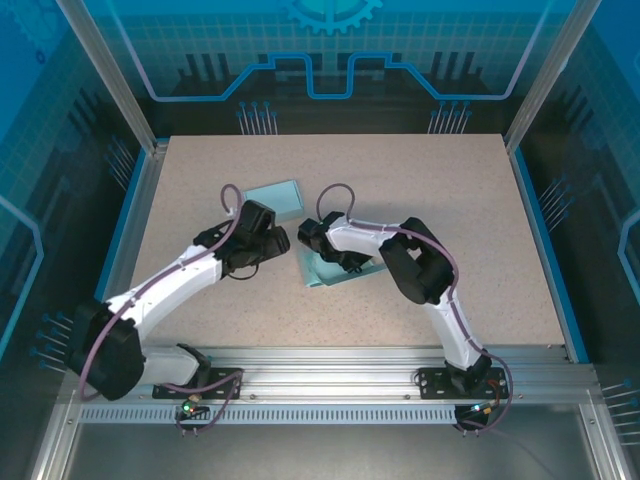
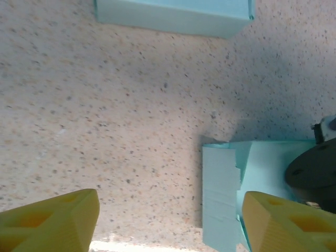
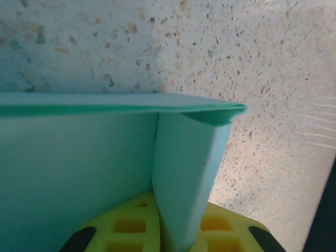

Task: Fold the paper box

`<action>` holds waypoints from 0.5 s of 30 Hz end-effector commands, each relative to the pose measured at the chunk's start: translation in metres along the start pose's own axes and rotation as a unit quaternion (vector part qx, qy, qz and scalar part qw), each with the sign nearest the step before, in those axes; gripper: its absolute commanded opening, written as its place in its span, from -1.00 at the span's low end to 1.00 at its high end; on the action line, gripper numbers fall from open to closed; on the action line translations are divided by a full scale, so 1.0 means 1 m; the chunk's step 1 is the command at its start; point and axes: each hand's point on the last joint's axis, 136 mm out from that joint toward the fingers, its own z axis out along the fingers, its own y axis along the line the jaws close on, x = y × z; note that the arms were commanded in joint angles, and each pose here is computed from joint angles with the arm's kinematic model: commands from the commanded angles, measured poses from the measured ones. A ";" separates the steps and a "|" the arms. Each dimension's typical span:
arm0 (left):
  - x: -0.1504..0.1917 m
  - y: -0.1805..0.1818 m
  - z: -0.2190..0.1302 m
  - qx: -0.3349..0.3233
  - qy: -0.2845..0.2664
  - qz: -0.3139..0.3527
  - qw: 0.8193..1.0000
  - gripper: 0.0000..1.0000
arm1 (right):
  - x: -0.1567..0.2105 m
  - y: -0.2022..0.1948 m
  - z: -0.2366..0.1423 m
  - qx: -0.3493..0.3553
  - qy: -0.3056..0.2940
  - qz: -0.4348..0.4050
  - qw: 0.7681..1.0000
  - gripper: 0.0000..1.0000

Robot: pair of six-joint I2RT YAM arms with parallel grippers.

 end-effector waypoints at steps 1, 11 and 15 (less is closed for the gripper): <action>-0.014 0.005 -0.012 0.010 -0.037 -0.006 0.999 0.56 | 0.058 0.054 0.051 -0.009 0.095 -0.083 0.992 -0.82; -0.027 0.011 -0.029 0.018 -0.075 0.015 0.997 0.73 | 0.005 0.052 0.001 -0.094 -0.027 -0.118 0.988 -0.76; -0.034 0.011 -0.036 0.021 -0.093 0.024 0.995 0.73 | -0.019 0.055 -0.021 -0.124 -0.069 -0.147 0.979 -0.60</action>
